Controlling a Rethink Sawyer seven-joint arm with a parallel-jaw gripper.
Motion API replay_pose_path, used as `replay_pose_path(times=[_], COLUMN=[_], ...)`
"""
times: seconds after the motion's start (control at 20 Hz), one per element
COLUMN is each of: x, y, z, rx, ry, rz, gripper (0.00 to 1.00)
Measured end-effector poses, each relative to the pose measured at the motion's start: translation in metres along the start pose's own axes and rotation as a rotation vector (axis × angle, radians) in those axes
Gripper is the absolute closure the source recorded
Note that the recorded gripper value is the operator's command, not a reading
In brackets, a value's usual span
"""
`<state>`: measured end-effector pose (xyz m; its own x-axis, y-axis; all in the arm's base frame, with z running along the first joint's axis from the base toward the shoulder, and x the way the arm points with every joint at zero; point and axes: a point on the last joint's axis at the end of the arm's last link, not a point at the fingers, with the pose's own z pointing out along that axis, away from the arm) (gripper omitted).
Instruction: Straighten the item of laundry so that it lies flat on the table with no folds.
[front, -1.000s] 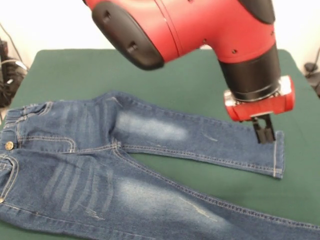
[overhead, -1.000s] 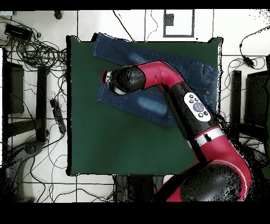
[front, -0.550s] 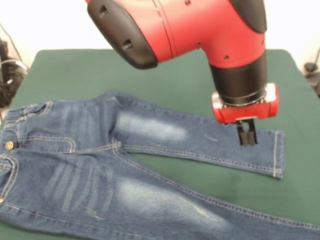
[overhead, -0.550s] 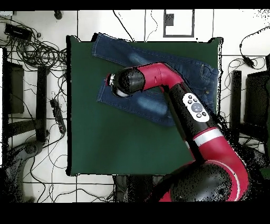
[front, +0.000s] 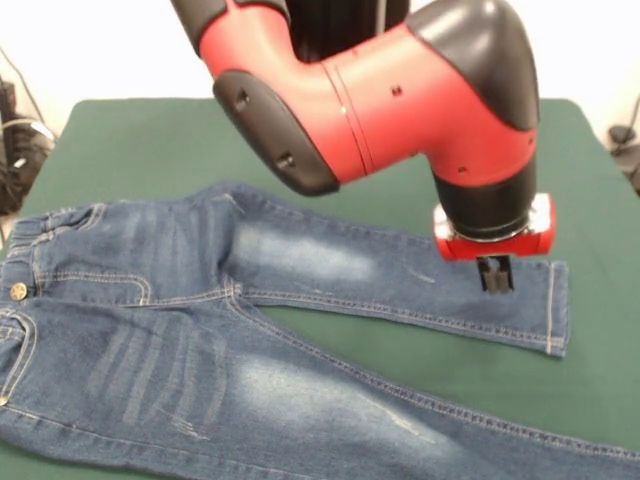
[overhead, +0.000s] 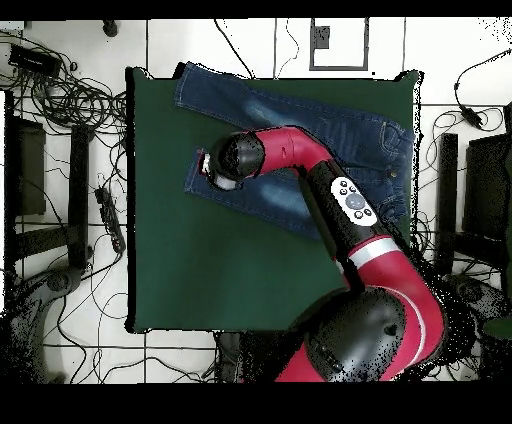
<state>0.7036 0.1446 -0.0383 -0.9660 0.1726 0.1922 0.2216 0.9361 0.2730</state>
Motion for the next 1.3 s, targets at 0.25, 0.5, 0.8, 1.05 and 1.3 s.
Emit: replay_pose_path(times=[0.25,0.5,0.8,1.05,1.3], x=[0.008,0.000,-0.010,-0.014,-0.014], y=[-0.002,0.000,0.007,0.010,0.010], z=[0.020,0.020,0.022,0.024,0.024], rx=[-0.011,0.004,0.059,0.087,0.081], ry=[0.041,0.093,0.154,0.179,0.161], rz=[0.014,0.047,0.064,0.072,0.067], gripper=[1.00,1.00,1.00,1.00,1.00])
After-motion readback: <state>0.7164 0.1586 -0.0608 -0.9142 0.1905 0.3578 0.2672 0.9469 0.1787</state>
